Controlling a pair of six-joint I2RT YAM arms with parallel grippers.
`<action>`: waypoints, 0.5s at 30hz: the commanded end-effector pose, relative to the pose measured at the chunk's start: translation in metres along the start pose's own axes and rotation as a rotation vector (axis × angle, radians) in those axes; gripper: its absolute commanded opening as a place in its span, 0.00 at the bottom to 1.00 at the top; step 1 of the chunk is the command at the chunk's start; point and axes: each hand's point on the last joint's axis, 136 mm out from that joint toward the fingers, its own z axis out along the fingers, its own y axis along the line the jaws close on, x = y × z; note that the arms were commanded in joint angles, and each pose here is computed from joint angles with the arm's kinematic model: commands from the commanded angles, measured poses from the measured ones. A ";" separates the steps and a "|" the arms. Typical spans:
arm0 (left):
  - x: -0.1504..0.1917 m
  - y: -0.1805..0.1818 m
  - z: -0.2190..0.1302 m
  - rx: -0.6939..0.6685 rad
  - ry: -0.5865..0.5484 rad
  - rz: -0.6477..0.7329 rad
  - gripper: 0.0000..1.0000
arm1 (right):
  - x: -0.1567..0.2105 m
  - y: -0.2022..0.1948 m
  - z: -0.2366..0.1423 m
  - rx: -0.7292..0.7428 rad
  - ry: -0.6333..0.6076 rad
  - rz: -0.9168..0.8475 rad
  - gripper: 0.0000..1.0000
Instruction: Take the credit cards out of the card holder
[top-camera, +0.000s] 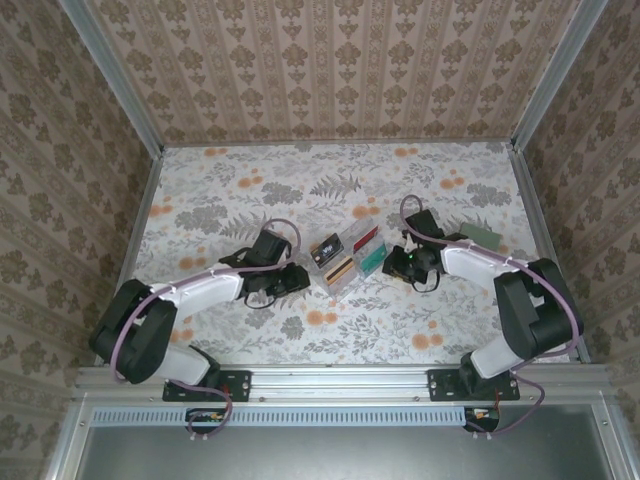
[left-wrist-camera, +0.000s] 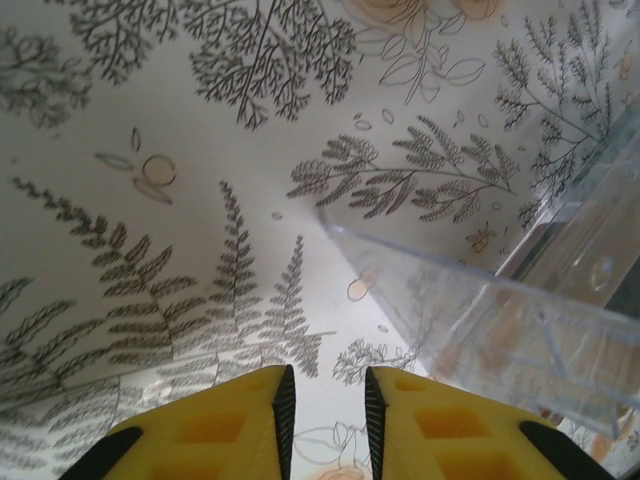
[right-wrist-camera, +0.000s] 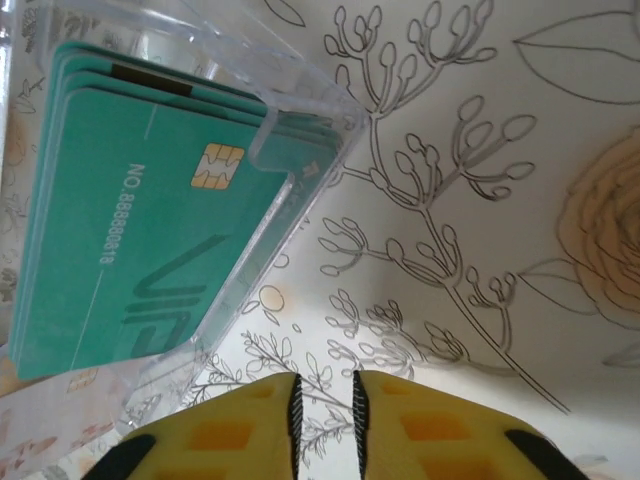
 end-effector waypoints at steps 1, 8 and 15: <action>-0.013 -0.007 0.002 0.005 -0.047 -0.008 0.27 | -0.012 0.005 0.006 0.002 -0.040 0.018 0.22; -0.026 -0.011 0.010 0.023 -0.096 -0.044 0.25 | -0.018 0.012 0.021 0.007 -0.044 0.024 0.19; -0.047 -0.013 0.018 0.029 -0.159 -0.065 0.24 | -0.031 0.025 0.032 -0.025 -0.090 0.008 0.19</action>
